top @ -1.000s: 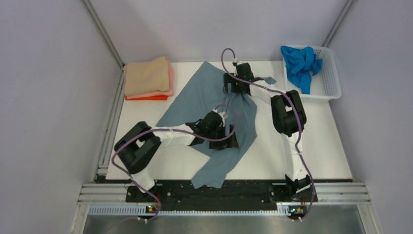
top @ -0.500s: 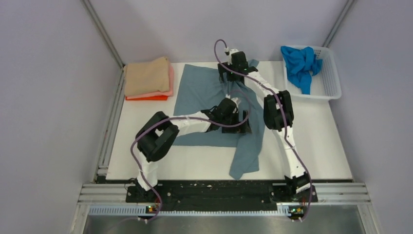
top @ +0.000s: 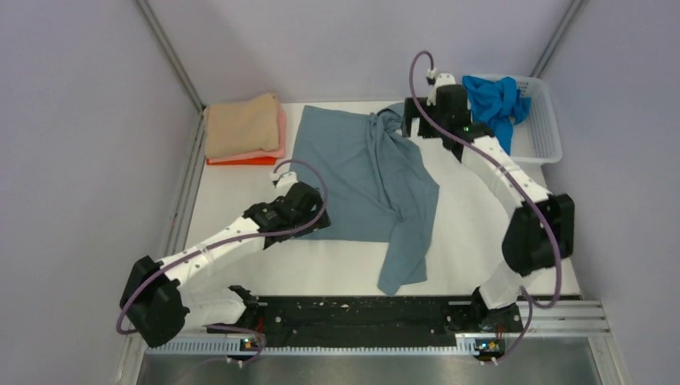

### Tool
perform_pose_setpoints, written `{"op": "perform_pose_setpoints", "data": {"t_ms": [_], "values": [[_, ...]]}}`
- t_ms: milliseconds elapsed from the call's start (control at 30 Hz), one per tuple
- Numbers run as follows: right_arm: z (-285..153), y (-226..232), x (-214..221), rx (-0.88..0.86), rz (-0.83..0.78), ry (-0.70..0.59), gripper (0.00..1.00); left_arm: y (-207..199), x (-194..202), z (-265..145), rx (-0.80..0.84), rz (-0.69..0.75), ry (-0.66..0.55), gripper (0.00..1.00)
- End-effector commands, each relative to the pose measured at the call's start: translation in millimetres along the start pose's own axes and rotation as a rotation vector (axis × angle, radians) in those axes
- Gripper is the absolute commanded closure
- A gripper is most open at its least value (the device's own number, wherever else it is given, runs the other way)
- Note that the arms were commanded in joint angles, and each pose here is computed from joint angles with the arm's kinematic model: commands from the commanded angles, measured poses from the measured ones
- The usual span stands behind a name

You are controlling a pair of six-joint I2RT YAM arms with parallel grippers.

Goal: Fold and stack the t-shirts
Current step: Flatten out the tshirt

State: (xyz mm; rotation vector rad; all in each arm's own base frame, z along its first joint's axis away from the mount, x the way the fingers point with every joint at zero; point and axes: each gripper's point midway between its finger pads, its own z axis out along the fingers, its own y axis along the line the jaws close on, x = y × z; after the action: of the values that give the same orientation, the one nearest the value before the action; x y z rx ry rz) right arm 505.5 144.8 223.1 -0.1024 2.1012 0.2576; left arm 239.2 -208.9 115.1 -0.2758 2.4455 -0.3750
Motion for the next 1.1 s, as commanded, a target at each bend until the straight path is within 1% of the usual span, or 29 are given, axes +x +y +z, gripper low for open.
{"op": "perform_pose_setpoints", "data": {"t_ms": [0,33,133,233,333,433,467,567,600,667,700,767,900,1067], "values": [[-62.4,27.6,52.7,0.014,-0.006,-0.016,0.01,107.8,4.1,-8.7,-0.316,-0.192,-0.027,0.01],[-71.2,28.7,81.1,0.018,-0.001,0.013,0.01,117.5,5.7,-7.1,-0.311,-0.226,-0.025,0.01],[-96.8,38.0,127.3,-0.008,0.027,0.045,0.01,132.1,5.3,-1.6,-0.302,-0.288,-0.021,0.01],[-113.0,36.9,155.3,0.006,0.046,0.074,0.01,145.5,2.6,4.7,-0.335,-0.336,-0.023,0.01],[-123.2,35.2,174.5,0.030,0.050,0.111,0.01,148.1,0.7,17.1,-0.335,-0.367,-0.004,0.05],[-128.6,31.5,186.8,0.056,0.040,0.136,0.01,147.1,-2.9,27.8,-0.352,-0.362,0.018,0.11],[-130.2,29.0,189.8,0.067,0.038,0.143,0.01,146.7,-1.5,32.0,-0.363,-0.352,0.043,0.13],[-134.4,19.1,199.7,0.110,0.035,0.162,0.01,146.5,4.1,41.2,-0.394,-0.325,0.110,0.23],[-135.7,17.3,202.4,0.117,0.037,0.166,0.01,147.5,7.8,43.8,-0.407,-0.322,0.133,0.28],[-138.2,13.9,206.2,0.127,0.036,0.169,0.01,149.1,14.0,49.6,-0.422,-0.310,0.168,0.32],[-139.3,13.1,206.5,0.131,0.041,0.168,0.01,150.9,15.5,52.4,-0.434,-0.308,0.175,0.36],[-141.3,11.9,209.2,0.133,0.041,0.175,0.01,153.1,17.0,57.4,-0.452,-0.305,0.189,0.39],[-145.1,11.5,210.0,0.135,0.032,0.175,0.01,148.7,12.8,69.2,-0.442,-0.300,0.195,0.40],[-148.2,12.8,213.3,0.130,0.019,0.187,0.01,149.9,13.2,80.0,-0.465,-0.283,0.225,0.44]]}}
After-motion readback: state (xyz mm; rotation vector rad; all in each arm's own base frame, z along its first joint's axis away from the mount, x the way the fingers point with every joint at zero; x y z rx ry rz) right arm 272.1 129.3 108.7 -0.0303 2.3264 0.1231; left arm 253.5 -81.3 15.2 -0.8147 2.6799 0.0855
